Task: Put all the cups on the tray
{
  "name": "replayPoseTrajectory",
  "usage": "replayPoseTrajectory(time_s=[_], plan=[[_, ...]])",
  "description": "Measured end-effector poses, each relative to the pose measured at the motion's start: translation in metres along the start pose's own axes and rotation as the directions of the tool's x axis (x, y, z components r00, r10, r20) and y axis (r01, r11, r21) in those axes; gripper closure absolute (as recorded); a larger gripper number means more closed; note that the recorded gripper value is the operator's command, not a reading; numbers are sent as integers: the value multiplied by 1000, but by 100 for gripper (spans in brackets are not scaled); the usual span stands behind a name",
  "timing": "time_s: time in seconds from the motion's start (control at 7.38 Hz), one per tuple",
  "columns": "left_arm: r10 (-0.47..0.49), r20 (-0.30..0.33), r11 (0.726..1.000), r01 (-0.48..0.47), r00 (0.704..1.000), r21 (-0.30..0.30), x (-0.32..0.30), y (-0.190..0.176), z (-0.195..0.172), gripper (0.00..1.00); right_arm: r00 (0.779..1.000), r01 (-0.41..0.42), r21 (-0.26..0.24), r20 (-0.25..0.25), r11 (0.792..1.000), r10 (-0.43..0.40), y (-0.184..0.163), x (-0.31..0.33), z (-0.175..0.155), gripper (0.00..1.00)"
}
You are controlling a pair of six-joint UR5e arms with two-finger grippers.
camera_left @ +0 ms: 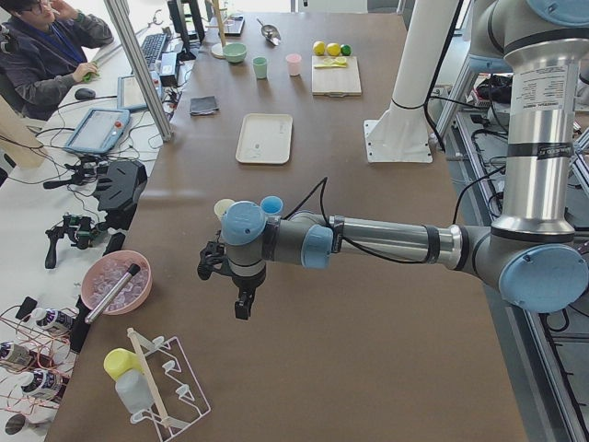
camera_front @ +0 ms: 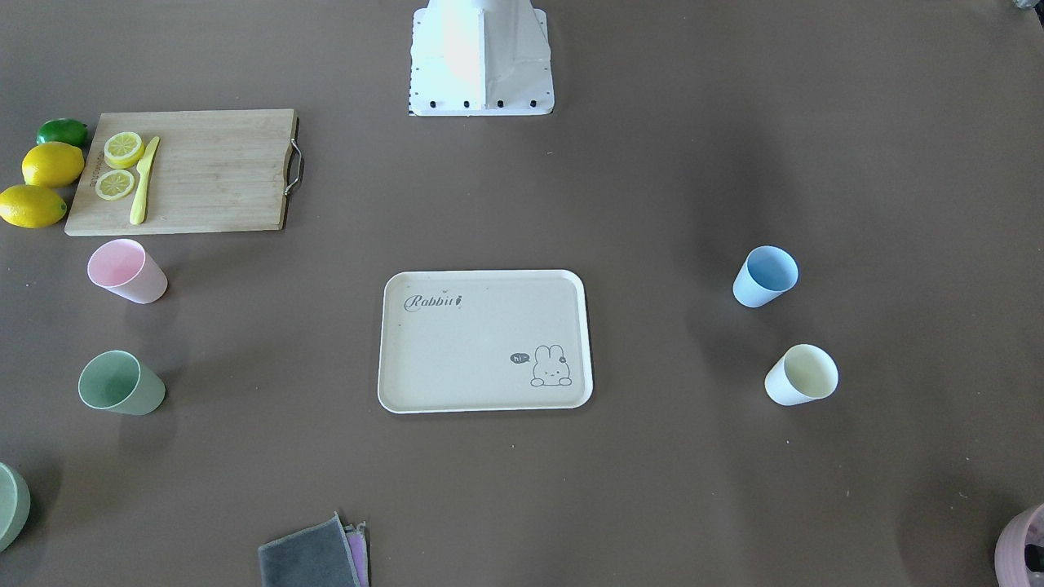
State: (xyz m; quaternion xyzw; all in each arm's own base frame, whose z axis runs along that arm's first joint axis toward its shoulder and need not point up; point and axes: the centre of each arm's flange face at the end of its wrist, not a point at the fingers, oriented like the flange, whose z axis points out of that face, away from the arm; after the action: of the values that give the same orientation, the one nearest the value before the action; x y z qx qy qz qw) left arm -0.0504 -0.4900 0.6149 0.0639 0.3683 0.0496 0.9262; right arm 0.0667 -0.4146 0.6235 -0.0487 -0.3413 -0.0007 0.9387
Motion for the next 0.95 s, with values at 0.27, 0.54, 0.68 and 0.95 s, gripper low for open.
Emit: replayPoseTrajectory(time_s=[0.27, 0.54, 0.68, 0.95], plan=[[13, 6, 1000, -13, 1000, 12, 5, 0, -6, 1, 1000, 1, 2, 0, 1000, -1, -1, -1, -1, 0], [31, 8, 999, -31, 999, 31, 14, 0, -15, 1, 1000, 11, 13, -2, 1000, -11, -5, -3, -4, 0], [45, 10, 998, -46, 999, 46, 19, -2, -19, 1, 1000, 28, 32, -5, 999, -28, -8, -5, -7, 0], [96, 14, 990, -97, 995, 106, 30, -11, -31, 1, 996, 90, 105, -15, 990, -89, -15, -12, -16, 0]])
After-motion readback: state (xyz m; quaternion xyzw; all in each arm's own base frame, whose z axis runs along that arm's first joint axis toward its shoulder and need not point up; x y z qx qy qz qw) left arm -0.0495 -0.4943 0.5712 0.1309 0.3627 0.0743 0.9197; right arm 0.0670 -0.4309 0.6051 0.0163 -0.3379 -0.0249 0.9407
